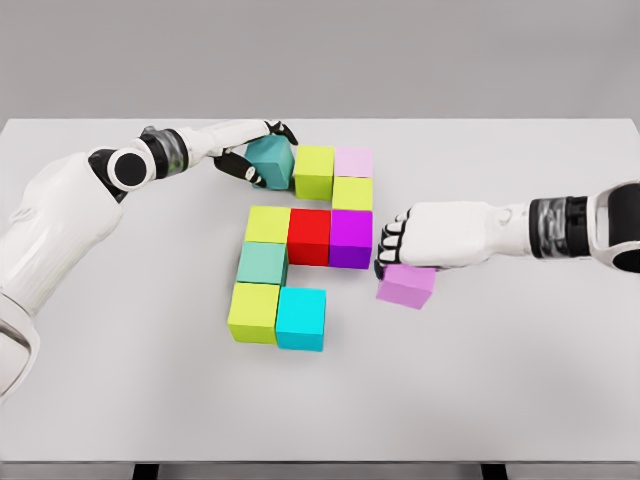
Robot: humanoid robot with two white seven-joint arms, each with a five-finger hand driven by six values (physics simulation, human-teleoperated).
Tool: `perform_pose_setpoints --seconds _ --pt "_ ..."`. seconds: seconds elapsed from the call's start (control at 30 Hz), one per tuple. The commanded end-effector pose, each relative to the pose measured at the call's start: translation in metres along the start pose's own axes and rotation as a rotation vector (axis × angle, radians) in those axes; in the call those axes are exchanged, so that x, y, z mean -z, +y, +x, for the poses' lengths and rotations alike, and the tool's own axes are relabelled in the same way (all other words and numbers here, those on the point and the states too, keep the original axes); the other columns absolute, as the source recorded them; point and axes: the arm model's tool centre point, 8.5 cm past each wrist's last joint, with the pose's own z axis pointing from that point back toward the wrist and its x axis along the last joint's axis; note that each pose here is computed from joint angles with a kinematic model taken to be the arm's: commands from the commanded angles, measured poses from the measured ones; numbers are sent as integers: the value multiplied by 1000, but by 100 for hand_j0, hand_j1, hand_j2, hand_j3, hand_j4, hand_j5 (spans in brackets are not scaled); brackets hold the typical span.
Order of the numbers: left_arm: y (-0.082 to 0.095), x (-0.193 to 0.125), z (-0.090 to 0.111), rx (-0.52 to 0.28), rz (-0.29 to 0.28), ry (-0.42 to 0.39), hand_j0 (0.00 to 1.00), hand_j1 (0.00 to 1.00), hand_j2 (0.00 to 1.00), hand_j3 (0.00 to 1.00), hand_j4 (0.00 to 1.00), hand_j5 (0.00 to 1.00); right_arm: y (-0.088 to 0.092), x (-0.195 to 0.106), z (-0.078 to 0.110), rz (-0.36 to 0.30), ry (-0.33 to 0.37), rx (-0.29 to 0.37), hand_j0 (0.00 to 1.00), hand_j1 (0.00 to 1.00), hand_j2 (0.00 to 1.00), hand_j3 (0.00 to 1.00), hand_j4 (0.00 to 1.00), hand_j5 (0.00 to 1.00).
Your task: Assemble the squares on the desktop into the number 2
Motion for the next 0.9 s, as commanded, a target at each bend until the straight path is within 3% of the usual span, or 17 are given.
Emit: perform_pose_setpoints --seconds 0.0,0.23,0.63,0.77,0.8,0.87 --pt "0 1 1 2 2 -1 69 69 69 69 69 69 6 18 11 6 -54 17 50 50 50 50 50 50" --pt "0 3 3 1 1 -5 72 72 72 72 72 72 9 22 15 16 -70 23 50 50 50 50 50 50" --pt "-3 6 3 -10 -3 8 87 87 87 87 87 87 11 34 22 25 -107 23 53 53 53 53 53 53" --pt "-2 6 3 -12 -1 7 94 94 94 94 94 94 11 34 22 25 -107 23 61 61 61 61 61 61" --pt "-2 6 3 -12 -1 7 96 96 96 96 96 96 11 34 22 25 -107 23 67 67 67 67 67 67" --pt "-2 5 2 -12 -1 9 97 97 97 97 97 97 11 33 22 25 -104 23 99 99 99 99 99 99"
